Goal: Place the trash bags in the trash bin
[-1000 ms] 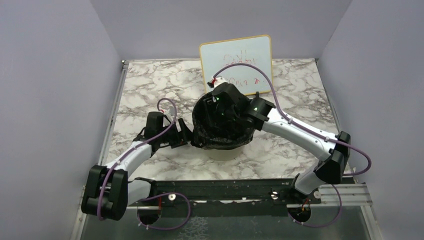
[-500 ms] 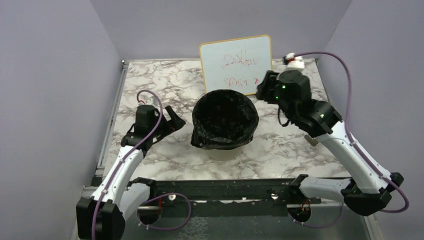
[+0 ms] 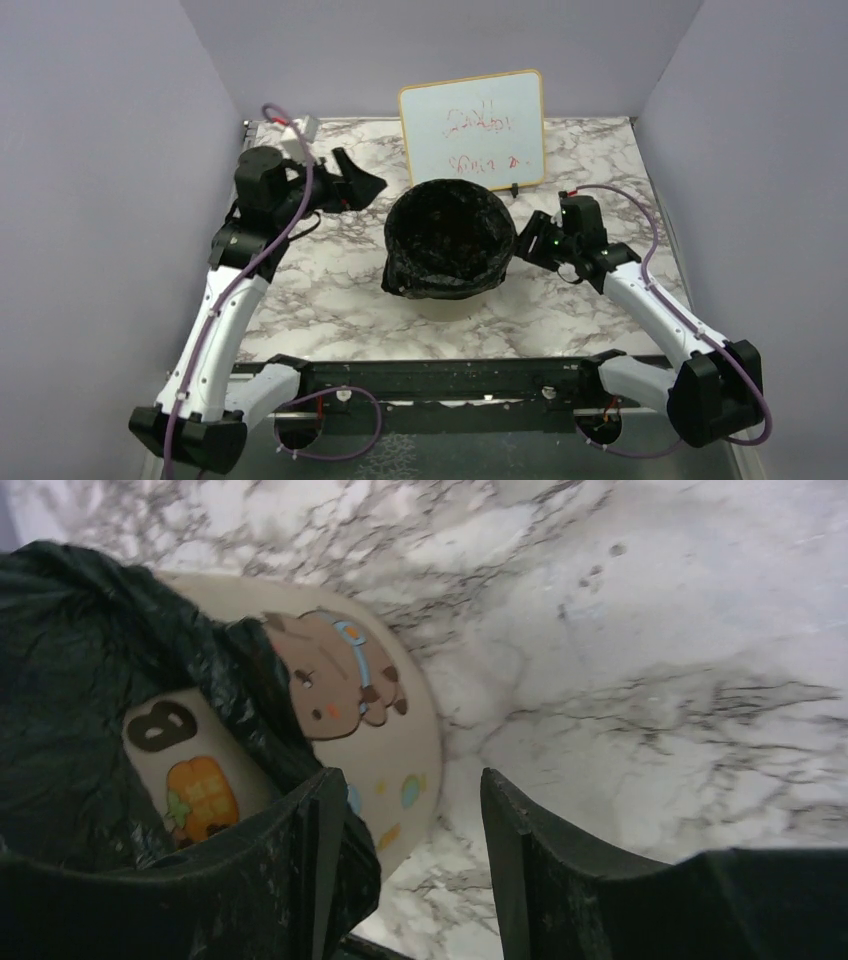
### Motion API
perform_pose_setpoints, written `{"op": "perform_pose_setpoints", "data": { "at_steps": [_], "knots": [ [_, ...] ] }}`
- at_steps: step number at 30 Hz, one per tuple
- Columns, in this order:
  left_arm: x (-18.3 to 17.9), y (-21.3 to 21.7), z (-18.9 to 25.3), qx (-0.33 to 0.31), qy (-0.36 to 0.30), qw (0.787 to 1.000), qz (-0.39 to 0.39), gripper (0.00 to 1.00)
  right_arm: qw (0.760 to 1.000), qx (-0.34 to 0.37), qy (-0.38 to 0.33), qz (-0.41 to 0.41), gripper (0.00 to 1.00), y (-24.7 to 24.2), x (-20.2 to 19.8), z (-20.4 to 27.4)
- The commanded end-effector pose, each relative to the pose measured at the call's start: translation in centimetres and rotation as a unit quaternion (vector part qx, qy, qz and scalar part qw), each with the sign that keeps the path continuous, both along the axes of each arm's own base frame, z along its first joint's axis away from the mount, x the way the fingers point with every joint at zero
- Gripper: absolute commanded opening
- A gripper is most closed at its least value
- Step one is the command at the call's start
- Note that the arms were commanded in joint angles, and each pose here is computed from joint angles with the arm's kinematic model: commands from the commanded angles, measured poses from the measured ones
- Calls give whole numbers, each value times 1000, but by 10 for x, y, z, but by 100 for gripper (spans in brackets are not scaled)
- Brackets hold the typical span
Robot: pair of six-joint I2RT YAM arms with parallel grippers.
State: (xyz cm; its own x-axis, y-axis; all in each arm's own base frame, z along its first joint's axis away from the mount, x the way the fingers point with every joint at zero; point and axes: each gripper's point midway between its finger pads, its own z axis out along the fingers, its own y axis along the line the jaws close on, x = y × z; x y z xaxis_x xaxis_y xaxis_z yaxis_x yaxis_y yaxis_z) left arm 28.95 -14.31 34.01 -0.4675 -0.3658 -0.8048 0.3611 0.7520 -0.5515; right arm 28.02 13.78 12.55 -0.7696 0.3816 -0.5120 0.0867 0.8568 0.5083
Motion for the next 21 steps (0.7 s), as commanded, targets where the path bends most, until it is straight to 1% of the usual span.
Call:
{"op": "perform_pose_setpoints", "data": {
  "at_steps": [1, 3, 6, 11, 12, 13, 15, 18, 19, 21],
  "knots": [
    [-31, -77, 12, 18, -6, 980, -199, 85, 989, 122, -68, 50, 58, 37, 3, 39],
    [-39, -102, 17, 25, -4, 970, -243, 86, 988, 127, -60, 56, 58, 39, -2, 33],
    [-50, -136, 1, 62, 21, 952, -299, 86, 989, 127, -48, 63, 58, 39, -8, 22],
    [-63, -169, -50, 155, 81, 931, -319, 89, 987, 136, -28, 81, 58, 43, -19, 10],
    [-64, -174, -57, 169, 85, 930, -316, 89, 988, 133, -27, 80, 58, 42, -20, 8],
    [-63, -176, -62, 180, 88, 931, -305, 89, 990, 121, -19, 72, 58, 38, -22, 4],
    [-56, -174, -66, 191, 89, 938, -275, 89, 992, 109, -25, 59, 58, 31, -23, 5],
    [-48, -171, -73, 205, 94, 940, -255, 87, 983, 153, -40, 90, 58, 44, -33, 13],
    [-47, -171, -76, 209, 97, 939, -254, 86, 980, 169, -34, 103, 58, 49, -39, 11],
    [-46, -171, -84, 217, 106, 936, -256, 85, 977, 178, -16, 117, 58, 52, -47, 4]
  ]
}}
